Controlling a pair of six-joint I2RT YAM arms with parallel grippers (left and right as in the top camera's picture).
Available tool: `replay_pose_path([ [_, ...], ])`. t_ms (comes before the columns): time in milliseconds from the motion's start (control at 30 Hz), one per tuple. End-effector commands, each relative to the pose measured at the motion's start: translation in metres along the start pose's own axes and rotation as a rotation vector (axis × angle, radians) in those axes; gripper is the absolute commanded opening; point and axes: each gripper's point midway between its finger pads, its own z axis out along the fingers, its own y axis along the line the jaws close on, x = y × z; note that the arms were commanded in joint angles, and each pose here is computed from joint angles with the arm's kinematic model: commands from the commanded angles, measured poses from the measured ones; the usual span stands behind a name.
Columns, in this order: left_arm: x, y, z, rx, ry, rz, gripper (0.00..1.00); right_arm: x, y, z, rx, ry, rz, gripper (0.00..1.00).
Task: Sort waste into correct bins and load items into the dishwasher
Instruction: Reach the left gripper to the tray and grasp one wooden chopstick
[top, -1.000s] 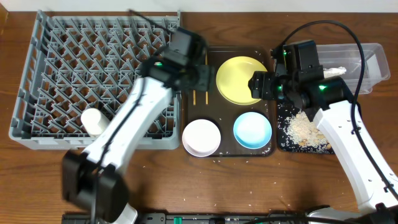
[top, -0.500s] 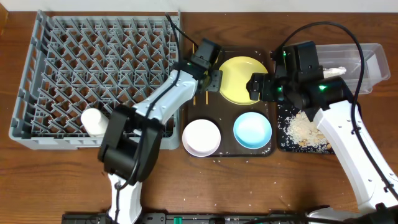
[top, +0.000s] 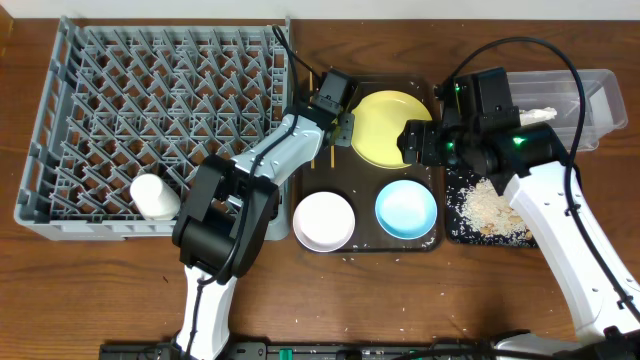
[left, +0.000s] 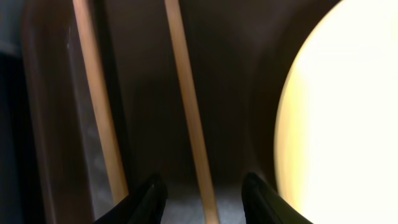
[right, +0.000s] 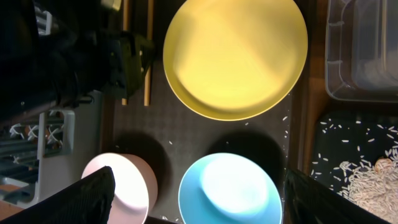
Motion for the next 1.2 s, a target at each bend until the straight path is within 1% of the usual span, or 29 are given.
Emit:
replay_pose_path([
  [0, -0.005, 0.003, 0.005, -0.016, -0.024, -0.016, 0.42, -0.001, 0.004, -0.005, -0.008, -0.010, -0.008, 0.84],
  [167, -0.003, 0.004, 0.007, -0.016, -0.024, -0.016, 0.41, -0.001, 0.004, -0.005, -0.008, -0.010, -0.008, 0.83],
  [267, 0.008, 0.006, 0.019, -0.026, 0.010, -0.020, 0.40, 0.000, 0.003, -0.005, -0.006, -0.004, -0.007, 0.81],
  [333, 0.011, 0.006, 0.021, -0.028, 0.019, -0.022, 0.37, 0.002, 0.003, -0.005, -0.004, 0.003, -0.006, 0.81],
  [400, 0.015, 0.007, 0.024, -0.032, 0.032, -0.019, 0.31, 0.004, 0.002, -0.005, -0.001, 0.010, -0.004, 0.80],
  [467, 0.019, 0.008, 0.026, -0.036, 0.045, -0.019, 0.28, 0.004, 0.002, -0.005, -0.001, 0.011, -0.004, 0.80],
  [600, 0.023, 0.009, 0.026, -0.042, 0.062, -0.034, 0.21, 0.004, 0.002, -0.005, 0.000, 0.011, -0.004, 0.80],
  [667, 0.023, 0.006, 0.025, -0.024, 0.065, -0.035, 0.19, 0.004, 0.002, -0.005, 0.000, 0.011, -0.004, 0.79],
  [700, 0.022, 0.004, 0.023, -0.013, 0.065, -0.036, 0.15, 0.004, 0.002, -0.005, 0.000, 0.011, -0.004, 0.79],
  [733, 0.021, 0.001, 0.021, 0.001, 0.065, -0.037, 0.14, 0.004, 0.002, -0.005, 0.000, 0.011, -0.005, 0.79],
  [867, 0.007, -0.001, 0.003, 0.015, 0.030, -0.063, 0.11, 0.004, 0.002, -0.005, 0.000, 0.011, -0.004, 0.79],
  [1000, -0.018, -0.004, -0.033, 0.039, -0.043, -0.071, 0.08, 0.005, 0.002, -0.005, 0.001, 0.014, -0.004, 0.77],
  [1033, -0.026, -0.005, -0.049, 0.048, -0.070, -0.074, 0.08, 0.005, 0.002, -0.005, 0.001, 0.015, -0.003, 0.77],
  [1167, -0.041, -0.001, -0.086, 0.050, -0.119, -0.082, 0.08, 0.005, 0.002, -0.005, 0.001, 0.015, -0.003, 0.77],
])
